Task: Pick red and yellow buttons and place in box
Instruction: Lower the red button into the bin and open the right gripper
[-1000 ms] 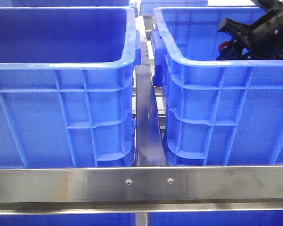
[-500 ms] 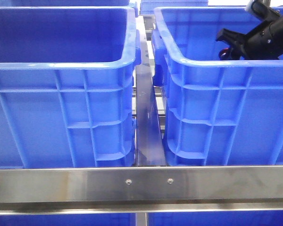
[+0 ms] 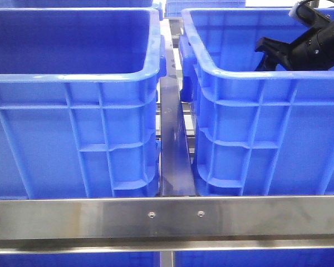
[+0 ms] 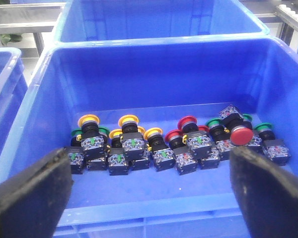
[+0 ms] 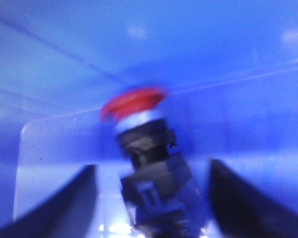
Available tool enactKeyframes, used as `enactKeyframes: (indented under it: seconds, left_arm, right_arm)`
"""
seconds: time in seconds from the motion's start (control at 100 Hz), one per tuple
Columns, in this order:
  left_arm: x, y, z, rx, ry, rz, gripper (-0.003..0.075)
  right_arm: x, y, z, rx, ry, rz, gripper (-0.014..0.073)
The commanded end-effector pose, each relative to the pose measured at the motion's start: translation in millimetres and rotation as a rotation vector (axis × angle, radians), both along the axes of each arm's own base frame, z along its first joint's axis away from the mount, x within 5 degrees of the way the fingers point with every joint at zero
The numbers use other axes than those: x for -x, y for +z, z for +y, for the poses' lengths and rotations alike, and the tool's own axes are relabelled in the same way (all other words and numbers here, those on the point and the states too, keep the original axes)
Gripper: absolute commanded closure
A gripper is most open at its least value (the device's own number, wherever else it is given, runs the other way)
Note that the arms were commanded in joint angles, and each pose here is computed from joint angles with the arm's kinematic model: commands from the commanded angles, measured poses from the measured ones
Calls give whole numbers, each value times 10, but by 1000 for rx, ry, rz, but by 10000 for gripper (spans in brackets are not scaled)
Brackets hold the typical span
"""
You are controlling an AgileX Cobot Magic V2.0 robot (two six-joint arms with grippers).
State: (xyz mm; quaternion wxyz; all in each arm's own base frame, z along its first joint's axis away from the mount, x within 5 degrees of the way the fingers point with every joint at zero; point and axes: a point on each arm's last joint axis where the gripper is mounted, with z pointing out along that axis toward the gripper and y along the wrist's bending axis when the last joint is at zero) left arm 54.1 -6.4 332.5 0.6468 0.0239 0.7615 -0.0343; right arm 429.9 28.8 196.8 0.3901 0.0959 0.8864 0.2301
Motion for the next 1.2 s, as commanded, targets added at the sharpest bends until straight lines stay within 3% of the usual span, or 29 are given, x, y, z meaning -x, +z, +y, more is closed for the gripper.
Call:
enactKeyframes:
  seconds: [0.0,0.32,0.67,0.88,1.19]
  left_arm:
    - [-7,143,4,15,7,-93,132]
    - [-7,143,4,15,7,-93,132]
    - [-7,144,4,15,7,-94,132]
    - [-7,144,4,15,7,-94,132]
    - [-7,145,5,15,7,-95,132]
  right_arm:
    - [-9,344,-29,-12,-15,-92,26]
    - [11,410,-23,-7,-3,-107,20]
    - [258,867,13,81,104,-204,22]
    - [604,1023,-25,159,95,-238,22]
    - [1375,1287,-183,334,-37,-372,22]
